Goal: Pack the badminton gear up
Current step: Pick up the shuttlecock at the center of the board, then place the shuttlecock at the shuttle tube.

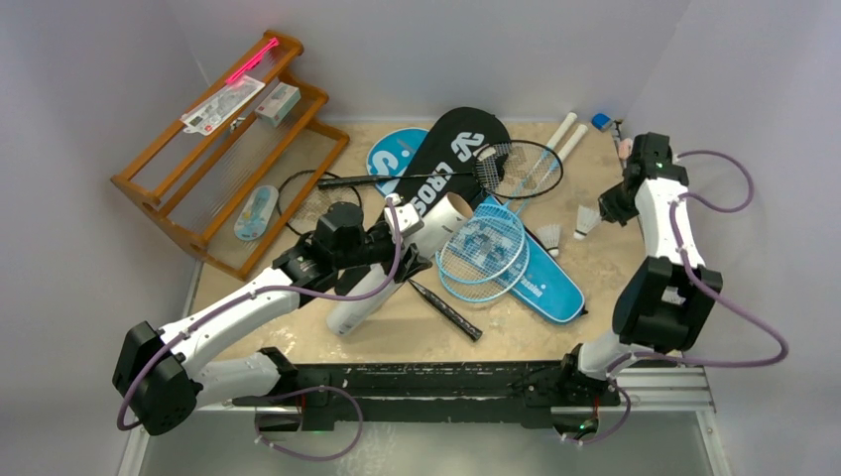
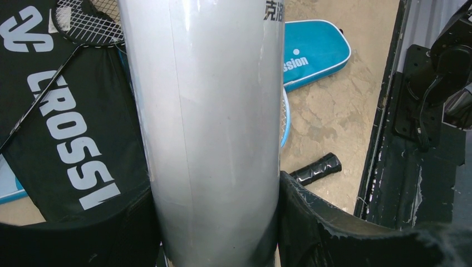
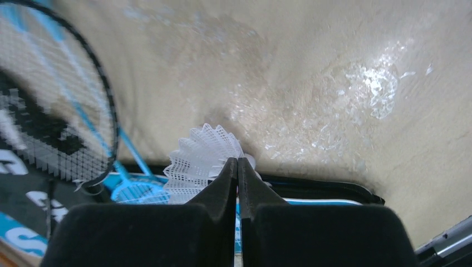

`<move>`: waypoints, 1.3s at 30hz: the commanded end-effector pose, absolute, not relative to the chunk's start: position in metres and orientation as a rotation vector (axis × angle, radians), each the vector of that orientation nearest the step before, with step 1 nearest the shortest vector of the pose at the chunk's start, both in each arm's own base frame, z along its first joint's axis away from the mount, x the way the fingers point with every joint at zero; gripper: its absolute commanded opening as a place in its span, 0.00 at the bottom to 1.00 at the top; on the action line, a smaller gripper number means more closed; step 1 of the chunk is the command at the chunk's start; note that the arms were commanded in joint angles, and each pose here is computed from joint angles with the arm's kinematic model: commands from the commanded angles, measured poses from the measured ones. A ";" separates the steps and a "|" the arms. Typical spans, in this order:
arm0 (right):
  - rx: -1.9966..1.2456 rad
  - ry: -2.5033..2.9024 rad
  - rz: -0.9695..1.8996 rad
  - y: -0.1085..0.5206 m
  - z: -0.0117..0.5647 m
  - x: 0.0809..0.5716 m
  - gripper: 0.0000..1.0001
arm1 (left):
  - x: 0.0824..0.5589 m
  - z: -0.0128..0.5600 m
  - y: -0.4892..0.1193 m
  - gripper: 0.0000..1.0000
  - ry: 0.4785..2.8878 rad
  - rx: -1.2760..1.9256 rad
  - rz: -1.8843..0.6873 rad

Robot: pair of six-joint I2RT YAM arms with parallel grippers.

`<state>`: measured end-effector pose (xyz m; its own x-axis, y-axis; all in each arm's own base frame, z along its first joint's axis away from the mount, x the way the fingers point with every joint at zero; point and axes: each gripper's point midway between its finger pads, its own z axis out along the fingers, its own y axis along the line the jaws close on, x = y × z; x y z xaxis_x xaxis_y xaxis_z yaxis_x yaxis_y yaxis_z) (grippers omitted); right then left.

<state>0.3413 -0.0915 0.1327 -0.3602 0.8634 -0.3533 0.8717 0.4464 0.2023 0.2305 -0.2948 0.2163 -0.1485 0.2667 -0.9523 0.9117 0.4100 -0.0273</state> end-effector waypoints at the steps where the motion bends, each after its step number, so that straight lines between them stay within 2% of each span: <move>1: 1.301 2.186 -0.038 -0.100 0.196 0.339 0.00 | 0.226 0.247 -0.305 0.49 1.556 1.035 -0.873; 5: 1.009 2.067 0.168 -0.075 0.256 0.347 0.00 | 0.223 0.254 -0.312 0.49 1.512 1.035 -0.923; 9: 0.636 1.939 0.480 -0.017 0.317 0.347 0.00 | 0.219 0.257 -0.320 0.49 1.459 1.046 -0.980; 16: 0.067 1.789 0.864 0.105 0.407 0.313 0.00 | 0.218 0.279 -0.331 0.50 1.333 1.020 -1.047; 21: -0.179 1.669 1.070 0.147 0.460 0.274 0.00 | 0.211 0.286 -0.338 0.51 1.231 1.063 -1.086; 30: -0.392 1.618 1.209 0.166 0.479 0.223 0.00 | 0.207 0.287 -0.340 0.51 1.203 1.088 -1.103; 39: -0.404 1.663 1.267 0.171 0.462 0.223 0.00 | 0.200 0.299 -0.344 0.52 1.149 1.087 -1.159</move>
<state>0.2312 0.1641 0.4630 -0.4612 0.3090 -0.8317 -0.6952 0.4567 0.5552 0.2099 -0.3393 0.2765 0.0034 -0.0212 -0.9998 0.9881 0.1540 0.0001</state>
